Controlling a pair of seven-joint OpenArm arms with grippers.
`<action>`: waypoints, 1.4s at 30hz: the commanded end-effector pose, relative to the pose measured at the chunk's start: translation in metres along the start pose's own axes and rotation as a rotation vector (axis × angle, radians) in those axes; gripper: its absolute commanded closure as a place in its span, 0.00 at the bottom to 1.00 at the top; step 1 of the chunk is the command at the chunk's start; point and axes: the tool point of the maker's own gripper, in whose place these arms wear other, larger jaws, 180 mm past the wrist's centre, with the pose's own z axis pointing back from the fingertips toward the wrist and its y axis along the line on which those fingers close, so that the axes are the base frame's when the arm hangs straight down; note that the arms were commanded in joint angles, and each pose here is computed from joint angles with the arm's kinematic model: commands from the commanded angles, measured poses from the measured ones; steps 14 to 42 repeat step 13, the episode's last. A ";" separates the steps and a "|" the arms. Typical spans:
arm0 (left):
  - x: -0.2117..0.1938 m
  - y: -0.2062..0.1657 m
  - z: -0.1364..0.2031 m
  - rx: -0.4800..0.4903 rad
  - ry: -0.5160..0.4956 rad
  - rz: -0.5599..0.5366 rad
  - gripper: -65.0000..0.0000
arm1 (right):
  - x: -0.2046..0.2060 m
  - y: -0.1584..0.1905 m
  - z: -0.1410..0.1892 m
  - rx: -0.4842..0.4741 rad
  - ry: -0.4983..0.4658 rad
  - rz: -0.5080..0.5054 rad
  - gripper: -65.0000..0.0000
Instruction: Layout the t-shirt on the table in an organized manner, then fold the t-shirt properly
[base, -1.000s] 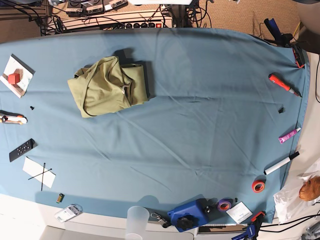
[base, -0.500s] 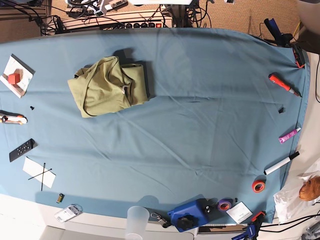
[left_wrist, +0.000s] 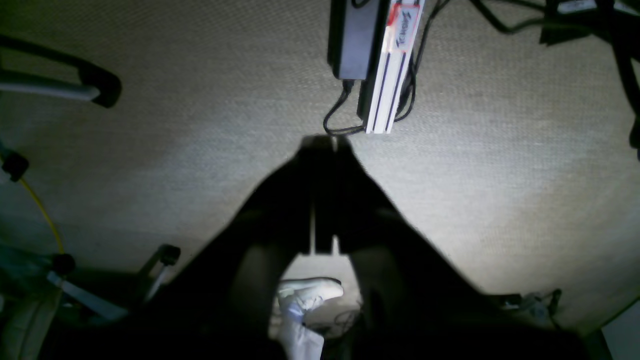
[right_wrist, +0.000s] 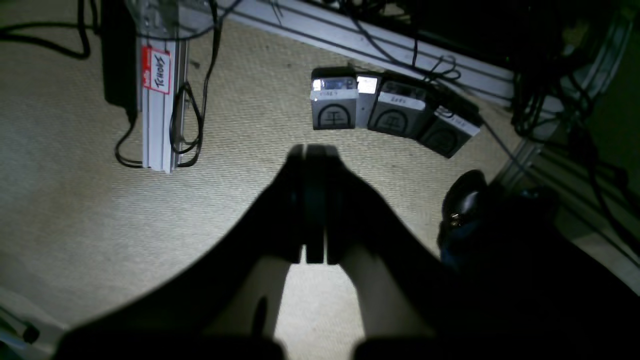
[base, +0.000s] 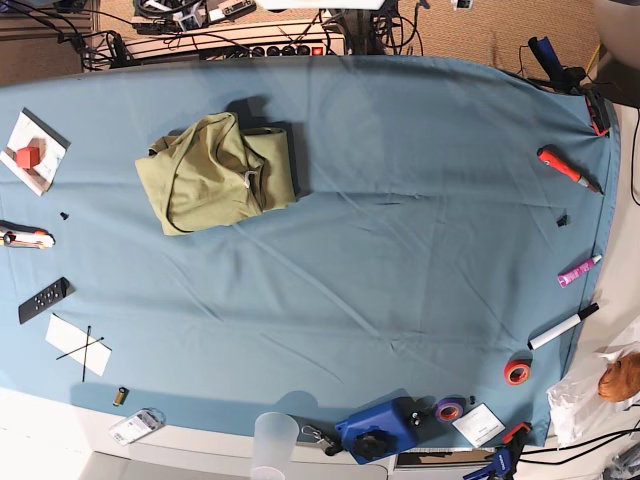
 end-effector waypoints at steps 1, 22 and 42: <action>-0.006 0.004 0.002 0.003 0.006 -0.001 1.00 | -0.005 -0.006 0.003 -0.008 0.001 0.006 1.00; 0.019 0.002 0.003 -0.001 -0.062 -0.011 1.00 | 0.019 -0.016 -0.003 -0.021 -0.035 0.010 1.00; 0.019 0.002 0.003 -0.001 -0.062 -0.011 1.00 | 0.019 -0.016 -0.003 -0.021 -0.035 0.010 1.00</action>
